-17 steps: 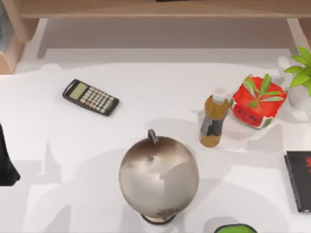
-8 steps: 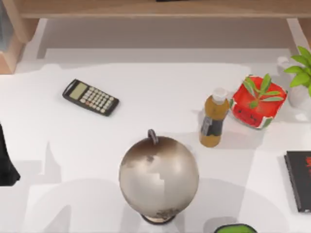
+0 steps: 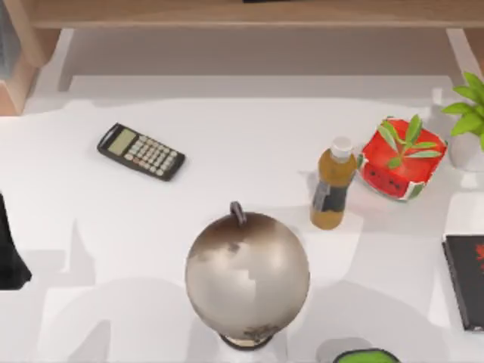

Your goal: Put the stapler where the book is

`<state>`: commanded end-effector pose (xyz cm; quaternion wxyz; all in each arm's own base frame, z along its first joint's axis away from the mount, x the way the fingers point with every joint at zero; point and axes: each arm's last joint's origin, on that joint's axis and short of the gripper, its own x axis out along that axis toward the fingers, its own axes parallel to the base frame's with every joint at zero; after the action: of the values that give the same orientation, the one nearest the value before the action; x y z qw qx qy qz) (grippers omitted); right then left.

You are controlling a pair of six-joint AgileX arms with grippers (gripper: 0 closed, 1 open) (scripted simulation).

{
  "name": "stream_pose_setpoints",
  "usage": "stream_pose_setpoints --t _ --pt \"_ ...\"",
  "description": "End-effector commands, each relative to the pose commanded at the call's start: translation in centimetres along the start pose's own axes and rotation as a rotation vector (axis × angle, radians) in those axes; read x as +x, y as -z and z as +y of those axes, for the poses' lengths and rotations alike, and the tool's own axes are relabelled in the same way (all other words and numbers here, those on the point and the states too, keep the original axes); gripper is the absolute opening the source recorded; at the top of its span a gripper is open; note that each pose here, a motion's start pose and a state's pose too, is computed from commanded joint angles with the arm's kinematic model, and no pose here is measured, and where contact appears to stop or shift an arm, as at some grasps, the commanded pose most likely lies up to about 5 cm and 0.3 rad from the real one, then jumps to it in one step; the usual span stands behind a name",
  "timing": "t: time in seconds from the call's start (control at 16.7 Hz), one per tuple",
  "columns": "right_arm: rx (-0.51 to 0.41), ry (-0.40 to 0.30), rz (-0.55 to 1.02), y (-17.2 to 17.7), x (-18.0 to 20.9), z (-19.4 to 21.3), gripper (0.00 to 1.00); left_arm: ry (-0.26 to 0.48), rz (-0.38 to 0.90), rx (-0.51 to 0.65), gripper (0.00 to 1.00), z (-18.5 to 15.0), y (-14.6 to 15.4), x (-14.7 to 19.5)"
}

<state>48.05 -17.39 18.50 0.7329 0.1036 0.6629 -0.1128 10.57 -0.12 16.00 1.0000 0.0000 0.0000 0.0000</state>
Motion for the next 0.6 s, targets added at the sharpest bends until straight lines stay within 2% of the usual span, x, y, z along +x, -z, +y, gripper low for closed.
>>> stream_pose_setpoints --t 0.6 --pt "0.0 0.0 0.001 0.0 1.2 -0.4 1.0 0.0 0.0 0.0 1.0 0.0 0.0 0.0"
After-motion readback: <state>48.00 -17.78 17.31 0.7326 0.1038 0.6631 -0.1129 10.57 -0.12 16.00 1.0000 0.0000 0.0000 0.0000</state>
